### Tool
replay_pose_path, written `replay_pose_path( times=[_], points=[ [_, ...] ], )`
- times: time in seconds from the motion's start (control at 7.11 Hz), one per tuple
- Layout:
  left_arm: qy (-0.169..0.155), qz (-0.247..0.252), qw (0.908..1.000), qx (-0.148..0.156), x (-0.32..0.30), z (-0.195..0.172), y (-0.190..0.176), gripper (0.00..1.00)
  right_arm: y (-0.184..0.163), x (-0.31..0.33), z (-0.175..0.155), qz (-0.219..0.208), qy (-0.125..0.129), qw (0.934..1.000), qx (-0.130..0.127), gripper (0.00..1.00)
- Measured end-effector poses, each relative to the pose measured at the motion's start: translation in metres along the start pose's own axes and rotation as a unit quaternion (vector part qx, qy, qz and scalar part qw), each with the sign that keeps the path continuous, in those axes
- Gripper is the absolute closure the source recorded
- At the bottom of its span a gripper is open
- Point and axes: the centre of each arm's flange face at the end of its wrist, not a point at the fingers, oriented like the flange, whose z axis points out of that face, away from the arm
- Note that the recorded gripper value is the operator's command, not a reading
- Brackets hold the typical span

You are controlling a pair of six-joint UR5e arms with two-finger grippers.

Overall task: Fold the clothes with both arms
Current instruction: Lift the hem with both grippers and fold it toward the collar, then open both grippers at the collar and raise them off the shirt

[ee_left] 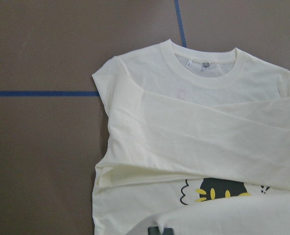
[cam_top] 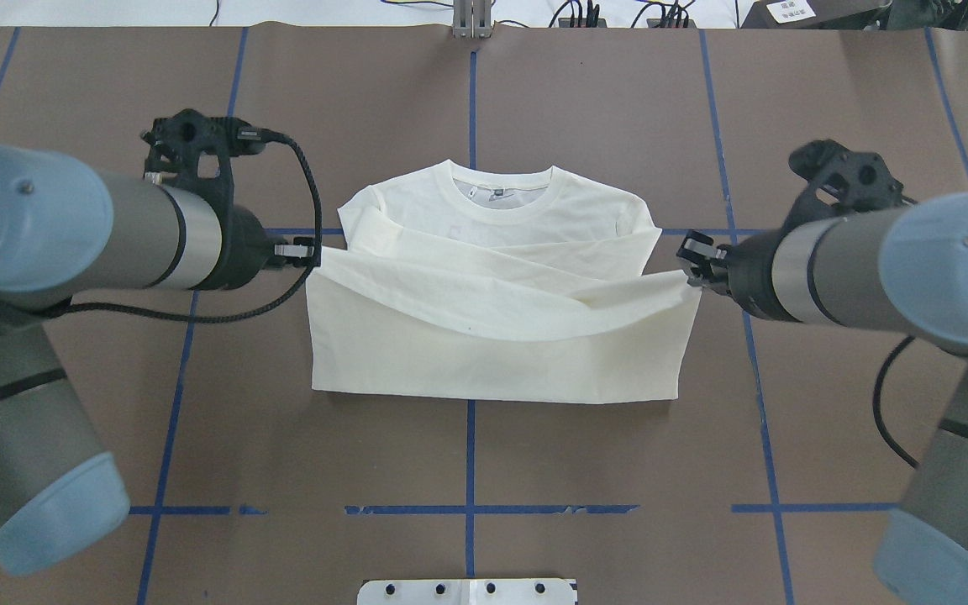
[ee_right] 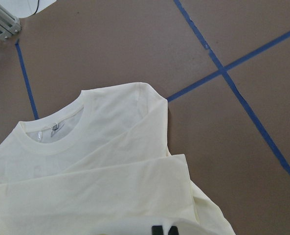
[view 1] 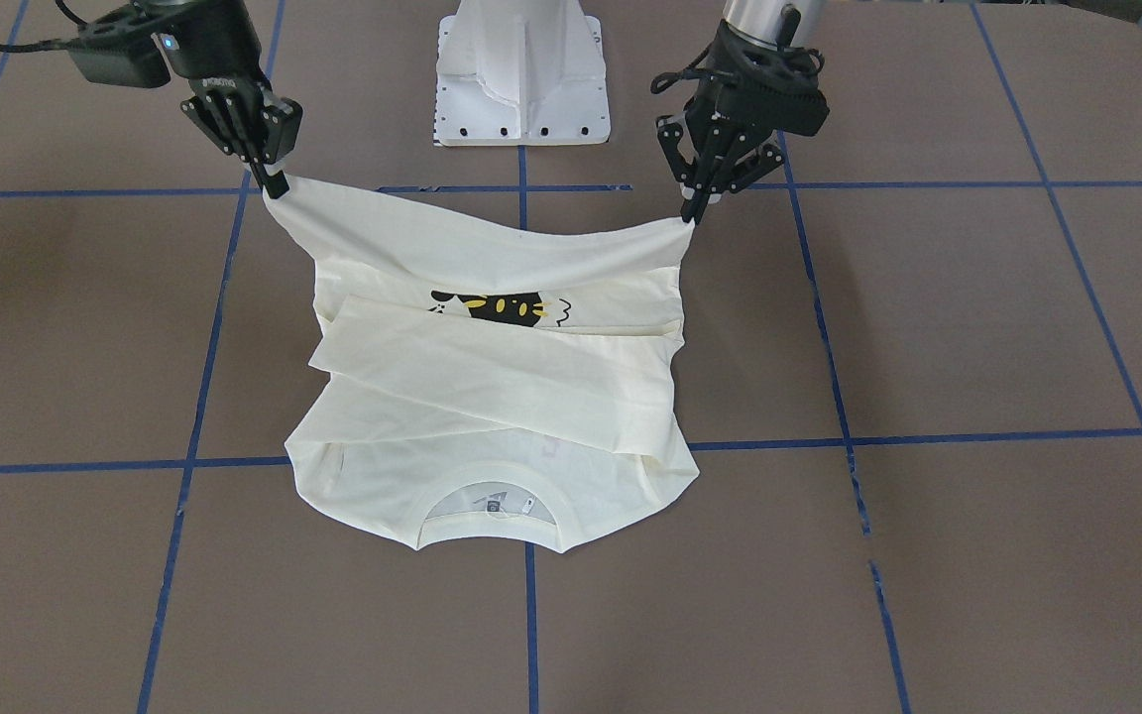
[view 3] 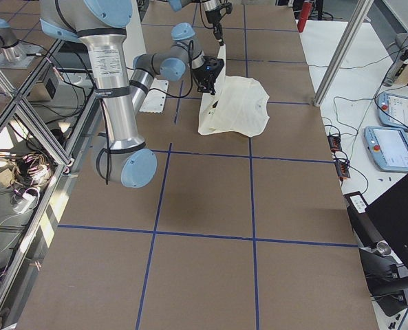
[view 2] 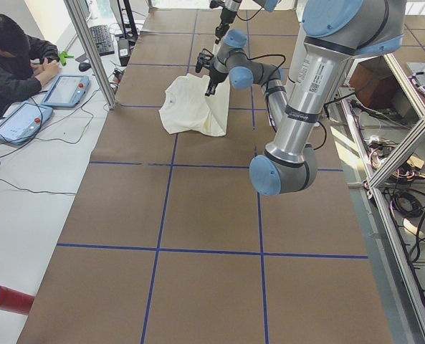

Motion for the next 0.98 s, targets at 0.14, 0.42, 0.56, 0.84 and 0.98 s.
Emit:
replay_pose_path(
  times=[0.14,0.42,0.56,0.84,0.98],
  points=[
    [-0.017,0.007,0.9998,0.01,-0.007,0.013,-0.031,1.0,-0.025,-0.02,0.021,0.0,0.018,0.9997,0.015,1.0],
    [-0.036,0.01,0.9991,0.019,-0.008,0.044,-0.067,1.0,-0.061,-0.046,0.053,0.0,0.045,0.9984,0.035,1.0],
    [-0.039,0.01,0.999,0.02,-0.008,0.066,-0.077,1.0,-0.073,-0.056,0.072,0.0,0.061,0.9974,0.04,1.0],
    [-0.042,0.011,0.9988,0.022,-0.012,0.119,-0.093,1.0,-0.092,-0.069,0.119,0.001,0.085,0.9953,0.047,1.0],
    [-0.047,0.01,0.9986,0.02,-0.015,0.149,-0.1,1.0,-0.1,-0.07,0.151,0.001,0.084,0.9953,0.048,1.0]
  ],
)
